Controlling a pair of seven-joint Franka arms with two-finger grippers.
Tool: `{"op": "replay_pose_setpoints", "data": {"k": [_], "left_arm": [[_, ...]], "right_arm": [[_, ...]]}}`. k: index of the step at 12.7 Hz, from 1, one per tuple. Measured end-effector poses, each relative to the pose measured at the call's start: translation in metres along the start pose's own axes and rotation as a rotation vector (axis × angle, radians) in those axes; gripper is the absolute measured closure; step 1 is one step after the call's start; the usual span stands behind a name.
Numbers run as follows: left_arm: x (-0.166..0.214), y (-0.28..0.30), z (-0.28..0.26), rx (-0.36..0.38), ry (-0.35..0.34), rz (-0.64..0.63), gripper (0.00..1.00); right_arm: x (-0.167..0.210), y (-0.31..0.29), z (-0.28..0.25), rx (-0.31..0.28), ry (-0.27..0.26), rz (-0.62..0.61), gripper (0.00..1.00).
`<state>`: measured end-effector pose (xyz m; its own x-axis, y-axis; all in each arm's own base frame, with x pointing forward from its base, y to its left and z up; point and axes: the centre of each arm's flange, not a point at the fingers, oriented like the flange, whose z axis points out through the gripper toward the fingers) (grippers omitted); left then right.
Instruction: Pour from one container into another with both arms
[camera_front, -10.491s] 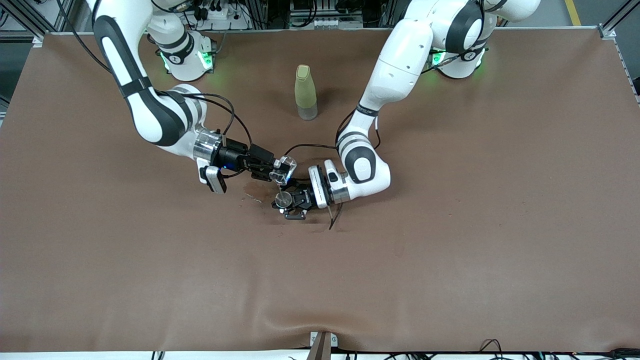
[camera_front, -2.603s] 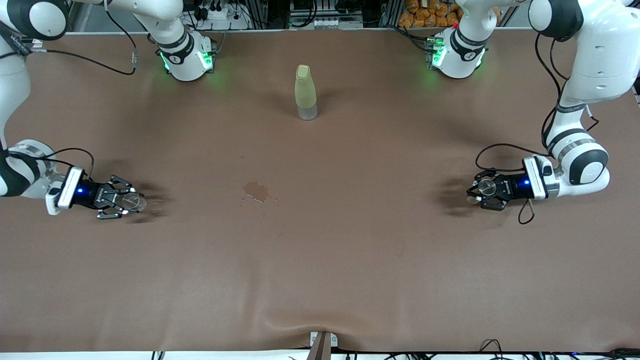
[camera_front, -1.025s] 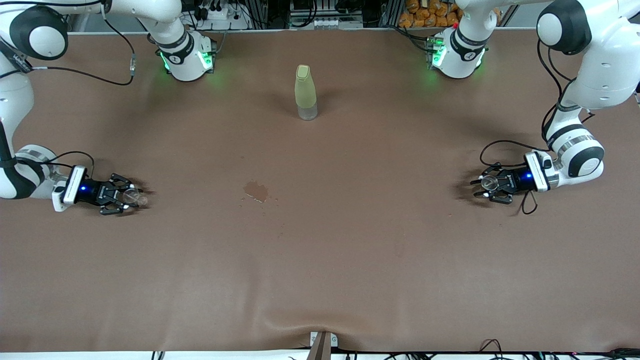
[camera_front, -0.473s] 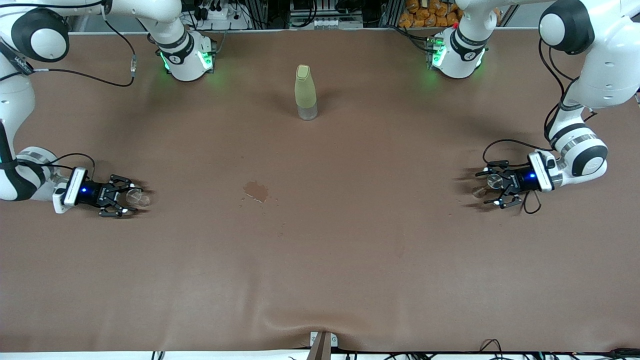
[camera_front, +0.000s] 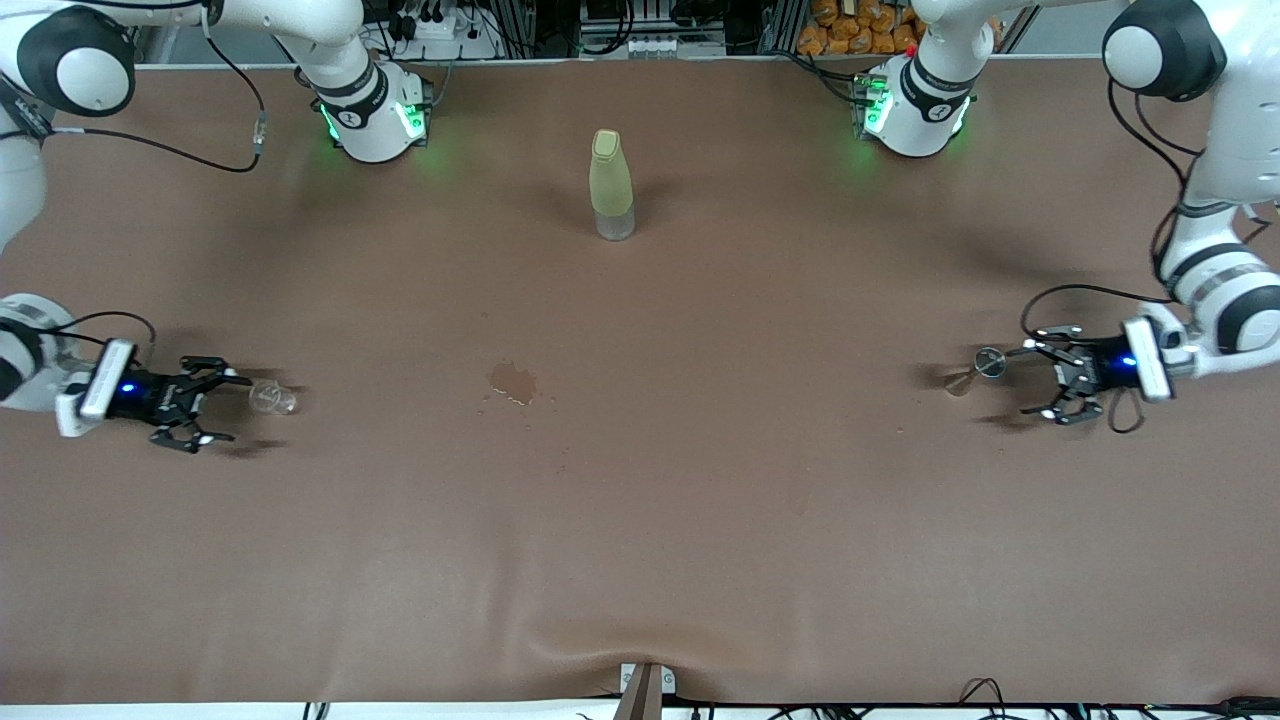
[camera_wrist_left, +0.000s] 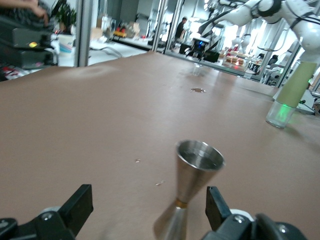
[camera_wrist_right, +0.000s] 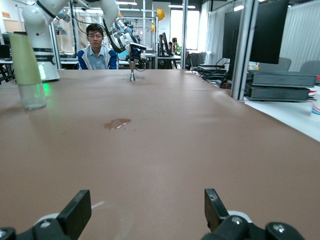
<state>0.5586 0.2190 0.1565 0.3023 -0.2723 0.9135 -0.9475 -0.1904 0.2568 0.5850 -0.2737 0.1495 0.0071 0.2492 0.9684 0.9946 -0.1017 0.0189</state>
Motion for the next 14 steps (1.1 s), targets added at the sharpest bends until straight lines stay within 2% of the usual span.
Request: {"op": "replay_pose_setpoints", "data": {"k": [4,8,9,10,12,13,14], "left_arm": [[0.104,-0.027,-0.045,0.026,-0.164,-0.217,0.00],[0.256,-0.021,-0.027,0.103,-0.336,-0.527,0.00],[0.292,-0.017,-0.011,0.137,-0.380,-0.624,0.00],[0.322,-0.012,0.007,0.179,-0.421,-0.711,0.00],[0.373,0.000,0.048,0.291,-0.511,-0.848,0.00],[0.394,0.008,0.068,0.368,-0.564,-0.903,0.00],[0.411,0.017,0.087,0.455,-0.616,-0.966,0.00]], "right_arm": [[0.063,0.019,-0.030,0.055,-0.043,0.157,0.00],[0.123,0.031,-0.043,0.066,-0.117,0.382,0.00],[0.147,0.035,-0.042,0.073,-0.169,0.448,0.00],[0.176,0.040,-0.039,0.071,-0.244,0.502,0.00],[0.256,0.048,-0.033,0.006,-0.417,0.594,0.00],[0.295,0.046,-0.030,-0.029,-0.477,0.635,0.00],[0.325,0.043,-0.026,-0.063,-0.515,0.681,0.00]]}}
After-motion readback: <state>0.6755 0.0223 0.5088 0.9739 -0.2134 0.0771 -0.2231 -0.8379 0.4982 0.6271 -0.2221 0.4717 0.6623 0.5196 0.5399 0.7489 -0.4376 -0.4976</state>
